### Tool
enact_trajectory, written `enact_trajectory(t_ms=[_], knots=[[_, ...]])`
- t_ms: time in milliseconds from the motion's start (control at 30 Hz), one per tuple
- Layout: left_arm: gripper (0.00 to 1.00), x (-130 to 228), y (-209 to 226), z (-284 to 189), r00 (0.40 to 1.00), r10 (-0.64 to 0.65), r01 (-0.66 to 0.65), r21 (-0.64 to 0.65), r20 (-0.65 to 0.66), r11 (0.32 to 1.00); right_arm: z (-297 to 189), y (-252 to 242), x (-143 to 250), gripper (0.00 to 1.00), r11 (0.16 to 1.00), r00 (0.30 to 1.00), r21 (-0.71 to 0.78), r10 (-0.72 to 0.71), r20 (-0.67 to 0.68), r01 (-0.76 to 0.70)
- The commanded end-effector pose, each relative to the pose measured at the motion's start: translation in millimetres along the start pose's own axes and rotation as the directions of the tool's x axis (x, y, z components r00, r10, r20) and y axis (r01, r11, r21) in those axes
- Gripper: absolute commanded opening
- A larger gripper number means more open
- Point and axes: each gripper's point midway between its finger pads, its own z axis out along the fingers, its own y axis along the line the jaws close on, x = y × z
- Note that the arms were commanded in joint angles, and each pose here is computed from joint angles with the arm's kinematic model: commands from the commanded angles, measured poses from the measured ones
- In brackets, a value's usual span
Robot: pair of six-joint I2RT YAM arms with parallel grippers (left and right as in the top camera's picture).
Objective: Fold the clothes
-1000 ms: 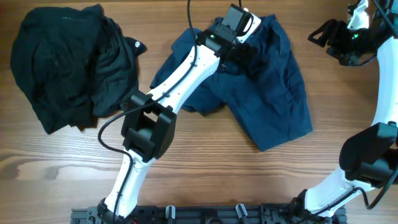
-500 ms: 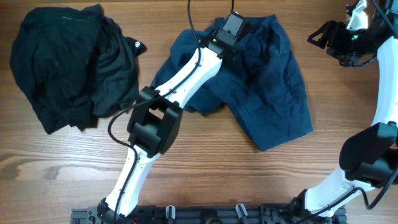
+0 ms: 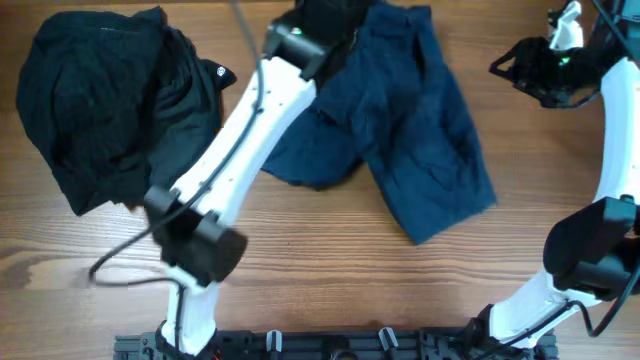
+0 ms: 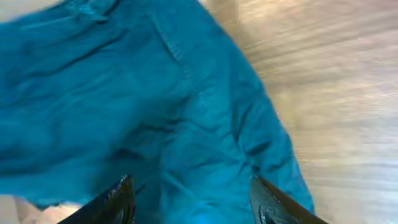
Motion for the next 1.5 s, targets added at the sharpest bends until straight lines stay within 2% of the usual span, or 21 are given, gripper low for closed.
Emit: enact_trajectory(t_ms=[0,267,400,633,900,1467], knots=[[0.04,-38,13,-35,0.994,-0.064,0.065,-0.004,0.087,0.998,6,51,-1,0.59,0.99,1.0,-0.138,-0.016,0.011,0.017],[0.04,-29,-4,-45,0.998,-0.031,0.029,0.028,0.051,0.999,32,135,-28,0.59,0.966,0.992,-0.257,0.031,0.126,0.002],[0.04,-28,-22,-59,0.998,-0.011,0.009,0.038,0.054,0.999,50,151,-44,0.59,0.966,0.978,-0.254,0.093,0.188,-0.043],[0.04,-22,-31,-83,0.999,0.037,-0.037,-0.013,0.036,0.999,69,144,-59,0.59,0.966,0.967,-0.247,0.126,0.219,-0.07],[0.04,-45,-19,-119,0.996,-0.019,0.018,0.015,0.085,1.0,103,128,-53,0.57,0.967,0.976,-0.226,0.151,0.158,-0.113],[0.04,-45,-39,-136,0.996,-0.009,0.003,0.063,0.091,0.998,140,135,-30,0.53,0.972,0.99,-0.213,0.12,0.078,-0.102]])
